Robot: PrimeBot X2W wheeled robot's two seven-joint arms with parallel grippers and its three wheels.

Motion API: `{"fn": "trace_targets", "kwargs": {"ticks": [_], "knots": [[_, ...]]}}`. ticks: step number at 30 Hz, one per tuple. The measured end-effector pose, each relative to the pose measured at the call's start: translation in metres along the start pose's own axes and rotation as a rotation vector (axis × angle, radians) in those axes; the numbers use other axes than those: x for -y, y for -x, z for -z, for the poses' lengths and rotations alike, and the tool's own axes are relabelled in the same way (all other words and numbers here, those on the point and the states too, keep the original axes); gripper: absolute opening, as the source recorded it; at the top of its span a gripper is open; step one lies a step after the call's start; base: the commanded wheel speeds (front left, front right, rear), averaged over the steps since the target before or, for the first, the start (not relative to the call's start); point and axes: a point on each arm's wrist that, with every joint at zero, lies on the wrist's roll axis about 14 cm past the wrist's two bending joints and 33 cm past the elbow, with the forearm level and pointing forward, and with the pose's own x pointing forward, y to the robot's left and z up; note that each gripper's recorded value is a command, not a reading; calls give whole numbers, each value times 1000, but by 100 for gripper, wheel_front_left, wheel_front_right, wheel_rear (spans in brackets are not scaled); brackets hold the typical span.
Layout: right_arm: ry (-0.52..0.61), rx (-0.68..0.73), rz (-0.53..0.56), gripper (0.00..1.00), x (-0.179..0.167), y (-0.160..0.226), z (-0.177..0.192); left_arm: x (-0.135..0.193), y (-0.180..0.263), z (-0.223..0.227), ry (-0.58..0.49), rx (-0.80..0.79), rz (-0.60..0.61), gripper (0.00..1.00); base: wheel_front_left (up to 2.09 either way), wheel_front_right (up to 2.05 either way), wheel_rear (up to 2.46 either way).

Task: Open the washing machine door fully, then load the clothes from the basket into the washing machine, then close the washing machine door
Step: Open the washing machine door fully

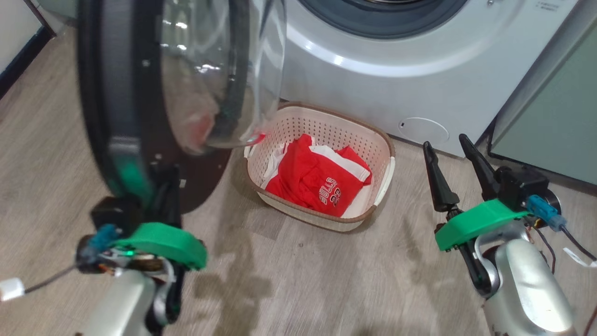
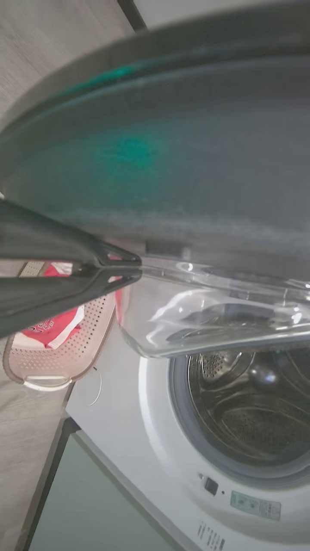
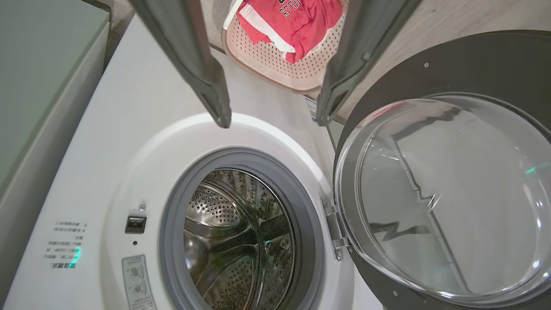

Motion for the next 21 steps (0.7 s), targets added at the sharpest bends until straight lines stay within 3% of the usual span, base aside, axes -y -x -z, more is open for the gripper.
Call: {"fn": "trace_targets", "kwargs": {"ticks": [15, 21], "knots": [[-14, -27, 48, 100, 26, -6, 13, -103, -37, -17, 28, 49, -279, 0, 0, 0, 0], [-13, -28, 76, 100, 40, -9, 16, -129, -52, -21, 41, 73, -336, 0, 0, 0, 0]]}}
